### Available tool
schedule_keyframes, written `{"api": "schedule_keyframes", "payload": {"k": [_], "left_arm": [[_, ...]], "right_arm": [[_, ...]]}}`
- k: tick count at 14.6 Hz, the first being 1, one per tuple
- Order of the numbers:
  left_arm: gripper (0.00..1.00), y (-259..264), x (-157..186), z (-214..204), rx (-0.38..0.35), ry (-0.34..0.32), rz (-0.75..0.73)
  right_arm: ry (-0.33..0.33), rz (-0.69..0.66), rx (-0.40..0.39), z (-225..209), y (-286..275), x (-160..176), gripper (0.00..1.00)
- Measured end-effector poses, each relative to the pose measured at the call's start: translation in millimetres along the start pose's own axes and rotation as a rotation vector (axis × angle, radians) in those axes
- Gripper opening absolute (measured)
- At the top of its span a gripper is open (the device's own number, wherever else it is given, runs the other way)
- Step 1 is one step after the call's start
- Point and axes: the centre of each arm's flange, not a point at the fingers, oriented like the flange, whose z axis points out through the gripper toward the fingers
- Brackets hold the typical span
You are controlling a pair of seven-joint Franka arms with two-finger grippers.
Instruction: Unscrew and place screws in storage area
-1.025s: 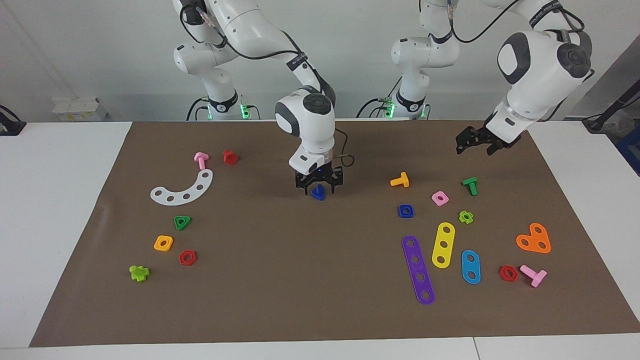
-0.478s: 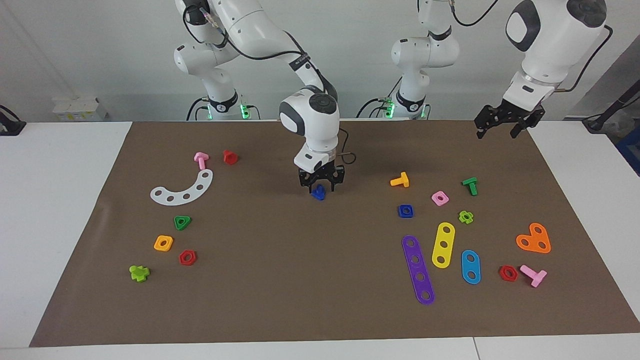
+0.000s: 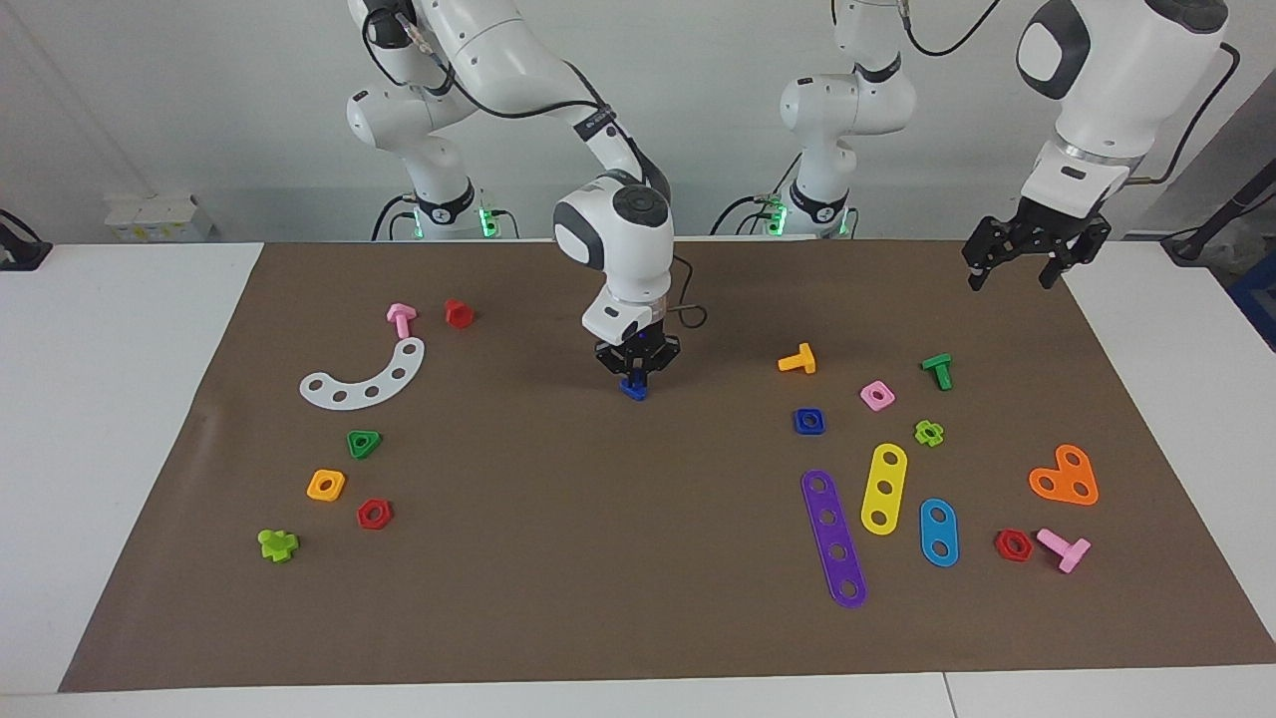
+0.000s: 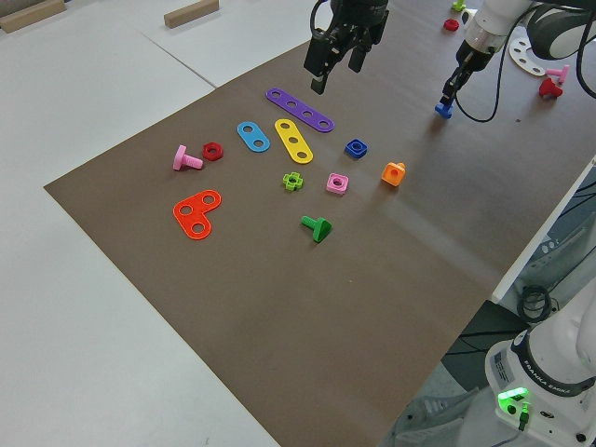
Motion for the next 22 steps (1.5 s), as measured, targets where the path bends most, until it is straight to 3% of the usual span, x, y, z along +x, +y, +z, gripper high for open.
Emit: {"api": "schedule_keyframes", "payload": {"k": [6, 11, 18, 22], "left_arm": [[1.0, 0.0, 0.1, -0.1, 0.0, 0.001, 0.0], [1.0, 0.0, 0.1, -0.1, 0.0, 0.001, 0.0], [1.0, -0.1, 0.4, -1.1, 0.0, 0.004, 0.0], [1.0, -6.7, 0.1, -2.6, -0.036, 0.011, -0.029]], "right_arm": [[0.029, 0.019, -0.022, -29.2, 115.5, 39.6, 0.19], [0.016, -0.015, -0.047, -24.2, 211.3, 67.7, 0.19], [0.001, -0.011, -0.06, -11.1, 288.6, 78.7, 0.19], [0.007, 0.006, -0.053, 9.2, 300.2, 79.2, 0.19]]}}
